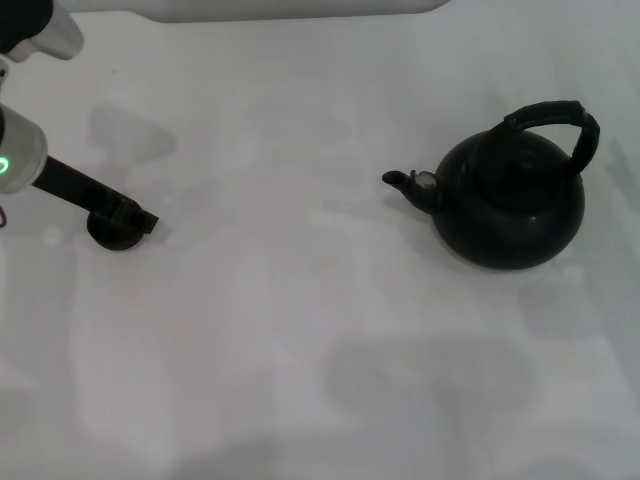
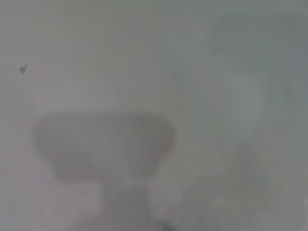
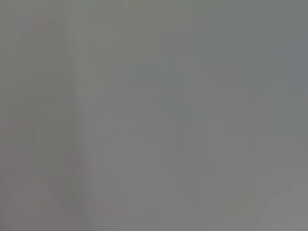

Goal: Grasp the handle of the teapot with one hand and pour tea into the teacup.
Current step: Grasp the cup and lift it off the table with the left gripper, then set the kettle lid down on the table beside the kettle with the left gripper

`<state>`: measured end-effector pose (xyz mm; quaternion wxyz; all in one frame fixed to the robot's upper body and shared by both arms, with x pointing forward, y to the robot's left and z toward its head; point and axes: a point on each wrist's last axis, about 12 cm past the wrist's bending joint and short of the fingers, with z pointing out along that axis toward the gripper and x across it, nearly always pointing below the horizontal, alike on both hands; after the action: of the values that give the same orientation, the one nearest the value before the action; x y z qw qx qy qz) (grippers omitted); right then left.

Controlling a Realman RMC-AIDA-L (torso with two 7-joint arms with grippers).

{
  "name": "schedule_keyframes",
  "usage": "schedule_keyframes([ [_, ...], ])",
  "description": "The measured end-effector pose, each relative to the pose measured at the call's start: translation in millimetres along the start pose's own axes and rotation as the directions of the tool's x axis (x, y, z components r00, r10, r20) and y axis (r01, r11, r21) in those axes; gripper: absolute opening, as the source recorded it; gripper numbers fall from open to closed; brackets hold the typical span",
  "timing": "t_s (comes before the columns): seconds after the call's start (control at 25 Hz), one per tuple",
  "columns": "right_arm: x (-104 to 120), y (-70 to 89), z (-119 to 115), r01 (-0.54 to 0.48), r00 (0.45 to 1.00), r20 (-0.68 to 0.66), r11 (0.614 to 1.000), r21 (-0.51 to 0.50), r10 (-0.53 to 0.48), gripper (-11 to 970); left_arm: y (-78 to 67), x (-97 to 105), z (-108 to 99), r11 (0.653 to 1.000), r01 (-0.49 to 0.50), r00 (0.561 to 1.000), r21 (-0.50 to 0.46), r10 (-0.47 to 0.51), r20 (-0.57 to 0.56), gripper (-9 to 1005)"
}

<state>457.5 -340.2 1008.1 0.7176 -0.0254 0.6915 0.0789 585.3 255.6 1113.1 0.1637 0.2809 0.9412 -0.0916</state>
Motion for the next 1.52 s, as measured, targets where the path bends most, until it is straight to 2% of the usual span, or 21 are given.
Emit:
schedule_keyframes([
  [0.48,-0.1,0.0,0.1,-0.001,1.0,0.001,1.0,0.001,0.001,874,-4.1,-10.8,-3.1,1.0,-0.028,0.999,0.001,0.028,0.015,664],
  [0.64,-0.5,0.4,0.7,-0.002,1.0,0.004,1.0,-0.001,0.002,874,-15.1,-26.7,-3.3,0.997,-0.071,0.997,0.028,0.07,0.045,656],
  [0.96,-0.7,1.1,1.1,-0.002,1.0,0.005,1.0,-0.004,0.002,874,-58.9,-66.1,4.9,0.967,-0.24,0.968,0.084,0.232,0.094,657],
  [1.0,-0.6,1.2,1.2,-0.002,1.0,0.005,1.0,-0.004,0.002,874,-71.1,-74.1,8.7,0.954,-0.283,0.957,0.093,0.275,0.093,657],
  [1.04,-0.6,1.2,1.1,-0.002,1.0,0.004,1.0,-0.005,0.002,874,-71.1,-74.1,8.7,0.954,-0.283,0.957,0.093,0.275,0.093,657],
  [1.12,-0.5,1.5,1.1,-0.002,1.0,0.004,1.0,-0.006,0.002,874,-83.9,-81.3,11.6,0.939,-0.328,0.943,0.106,0.319,0.092,657],
  [1.16,-0.5,1.6,1.1,-0.002,1.0,0.004,1.0,-0.007,0.002,873,-83.9,-81.3,11.6,0.939,-0.328,0.943,0.106,0.319,0.092,656],
  [1.28,-0.4,1.9,1.1,-0.002,1.0,0.003,1.0,-0.009,0.002,873,-111.7,-91.4,16.2,0.9,-0.411,0.911,0.144,0.398,0.108,656],
  [1.36,-0.3,1.9,1.1,-0.002,1.0,0.003,1.0,-0.009,0.002,873,-122.1,-93.8,18.4,0.883,-0.443,0.896,0.154,0.432,0.103,656],
  [1.52,-0.7,1.9,1.0,-0.003,1.0,0.005,1.0,-0.009,0.003,873,-134.7,-95.5,22.0,0.863,-0.481,0.877,0.154,0.473,0.087,656],
])
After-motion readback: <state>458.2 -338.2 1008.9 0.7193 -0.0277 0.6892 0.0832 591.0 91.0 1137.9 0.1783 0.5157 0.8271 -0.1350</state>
